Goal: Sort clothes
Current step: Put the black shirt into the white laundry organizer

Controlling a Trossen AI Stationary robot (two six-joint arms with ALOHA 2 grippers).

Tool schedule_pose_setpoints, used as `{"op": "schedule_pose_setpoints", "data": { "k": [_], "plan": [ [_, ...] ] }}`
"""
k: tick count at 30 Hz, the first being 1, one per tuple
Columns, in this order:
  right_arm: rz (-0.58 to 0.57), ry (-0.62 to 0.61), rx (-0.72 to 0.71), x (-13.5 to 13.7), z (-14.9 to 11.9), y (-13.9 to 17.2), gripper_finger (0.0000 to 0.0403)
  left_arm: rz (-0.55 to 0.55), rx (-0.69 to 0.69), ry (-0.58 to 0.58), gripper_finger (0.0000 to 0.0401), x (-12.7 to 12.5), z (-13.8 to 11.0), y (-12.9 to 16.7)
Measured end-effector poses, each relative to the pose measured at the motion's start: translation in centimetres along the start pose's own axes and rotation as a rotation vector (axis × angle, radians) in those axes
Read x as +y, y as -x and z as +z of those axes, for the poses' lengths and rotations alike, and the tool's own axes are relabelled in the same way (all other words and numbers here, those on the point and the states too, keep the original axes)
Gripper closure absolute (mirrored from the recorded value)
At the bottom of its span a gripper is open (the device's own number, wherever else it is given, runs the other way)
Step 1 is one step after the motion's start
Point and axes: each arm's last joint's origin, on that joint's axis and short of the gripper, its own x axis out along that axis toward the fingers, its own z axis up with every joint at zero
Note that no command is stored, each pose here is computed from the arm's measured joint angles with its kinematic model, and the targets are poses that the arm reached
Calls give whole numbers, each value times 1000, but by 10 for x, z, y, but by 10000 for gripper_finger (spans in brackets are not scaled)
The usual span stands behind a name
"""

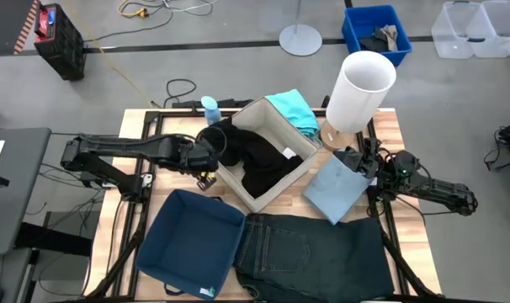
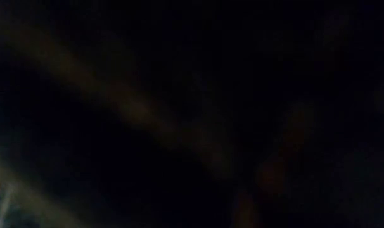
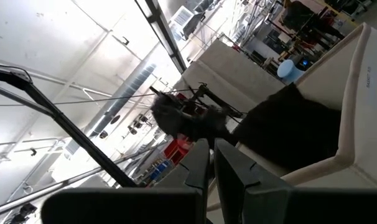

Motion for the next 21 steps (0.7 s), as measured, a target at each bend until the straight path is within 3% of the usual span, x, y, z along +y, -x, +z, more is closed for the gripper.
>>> {"op": "schedule_pose_setpoints", "data": {
  "k": [6, 14, 17, 21],
  "plan": [
    [-5, 0, 3, 0, 0, 0, 356, -78, -236, -32, 400, 9, 33, 57],
    [-19, -1, 14, -2, -1, 0, 356, -273, -787, -83, 400, 1, 81, 107],
    [-18, -2, 13, -2, -1, 0, 356, -346, -982, -97, 400, -2, 95, 118],
    [-18, -8, 13, -2, -1, 0, 356, -473, -1089, -92, 400, -2, 105, 117]
  ]
}}
